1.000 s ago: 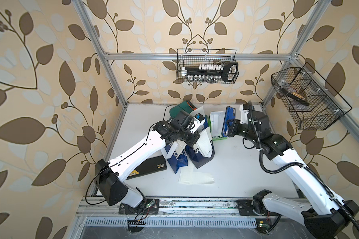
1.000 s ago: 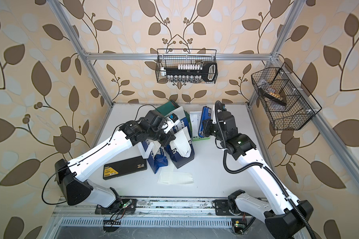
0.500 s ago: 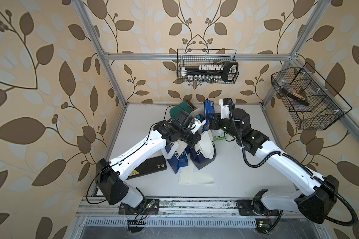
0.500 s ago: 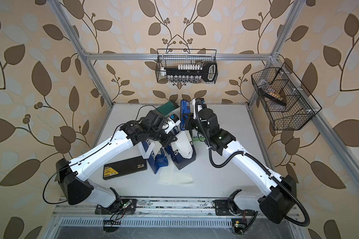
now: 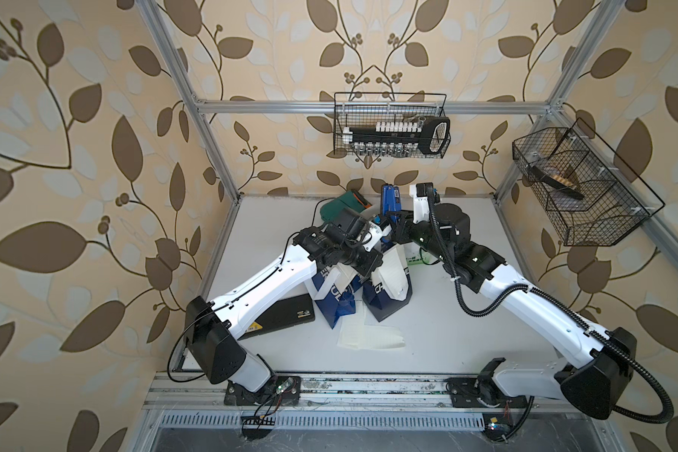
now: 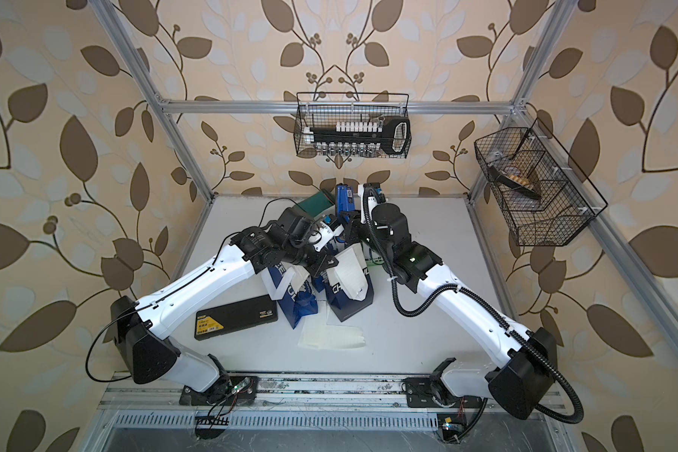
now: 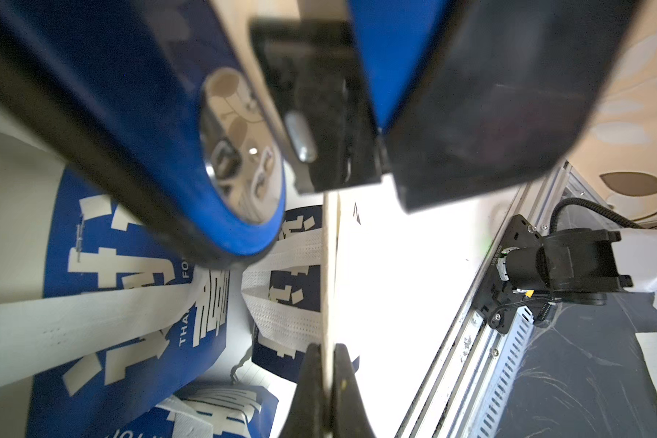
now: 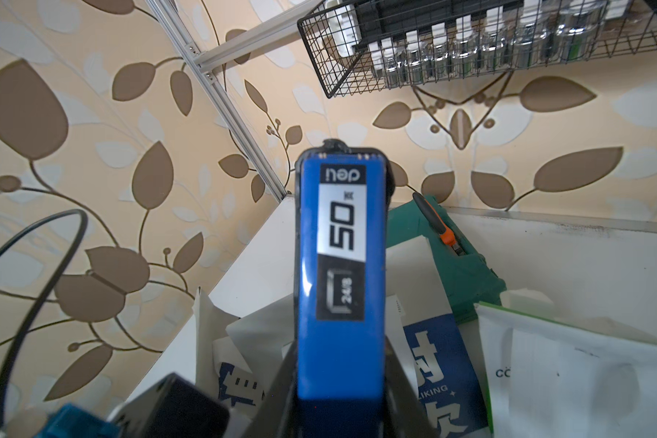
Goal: Staple the receipts to the bags
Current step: Place the stapler in the takeout bag.
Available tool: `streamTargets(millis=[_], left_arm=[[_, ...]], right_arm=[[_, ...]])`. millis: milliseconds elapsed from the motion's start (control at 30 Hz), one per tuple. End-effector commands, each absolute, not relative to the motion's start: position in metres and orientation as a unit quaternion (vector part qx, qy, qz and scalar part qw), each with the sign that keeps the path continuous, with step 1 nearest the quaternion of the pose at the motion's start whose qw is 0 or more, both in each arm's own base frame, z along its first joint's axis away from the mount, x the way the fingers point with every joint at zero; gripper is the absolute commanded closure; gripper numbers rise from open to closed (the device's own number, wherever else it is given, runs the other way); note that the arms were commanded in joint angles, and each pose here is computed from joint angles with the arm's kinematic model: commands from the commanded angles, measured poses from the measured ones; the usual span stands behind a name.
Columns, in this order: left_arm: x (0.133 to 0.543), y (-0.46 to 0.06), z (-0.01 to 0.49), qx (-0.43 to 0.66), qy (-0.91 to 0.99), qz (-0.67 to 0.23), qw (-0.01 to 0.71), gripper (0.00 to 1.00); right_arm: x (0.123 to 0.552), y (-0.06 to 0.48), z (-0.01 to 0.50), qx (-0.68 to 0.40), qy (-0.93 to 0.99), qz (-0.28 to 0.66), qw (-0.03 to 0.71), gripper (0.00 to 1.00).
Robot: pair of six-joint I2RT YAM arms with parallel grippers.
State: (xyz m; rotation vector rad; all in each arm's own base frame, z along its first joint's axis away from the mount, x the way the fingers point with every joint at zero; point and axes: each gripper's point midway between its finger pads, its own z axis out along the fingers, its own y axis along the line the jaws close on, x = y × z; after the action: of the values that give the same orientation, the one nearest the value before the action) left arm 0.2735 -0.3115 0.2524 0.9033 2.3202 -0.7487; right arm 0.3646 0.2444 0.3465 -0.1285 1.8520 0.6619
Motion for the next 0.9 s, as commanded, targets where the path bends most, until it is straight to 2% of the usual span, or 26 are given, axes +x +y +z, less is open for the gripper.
streamTargets(millis=[0,667,867], left_arm=[[0.275,-0.324,0.276,0.330,0.844,-0.311,0.285,1.00],[0.291,-0.324,0.273,0.301,0.857,-0.301,0.290,1.00],[0.295,-0.326,0.292,0.283,0.843,-0.345,0.300,1.00]], right_arm=[[0.353,0.242,0.360,-0.045,0.766,0.303,0.565,1.00],[0.334,0.237,0.345,-0.060,0.777,0.289,0.556,1.00],[0.326,0.234,0.333,-0.066,0.784,0.265,0.557,1.00]])
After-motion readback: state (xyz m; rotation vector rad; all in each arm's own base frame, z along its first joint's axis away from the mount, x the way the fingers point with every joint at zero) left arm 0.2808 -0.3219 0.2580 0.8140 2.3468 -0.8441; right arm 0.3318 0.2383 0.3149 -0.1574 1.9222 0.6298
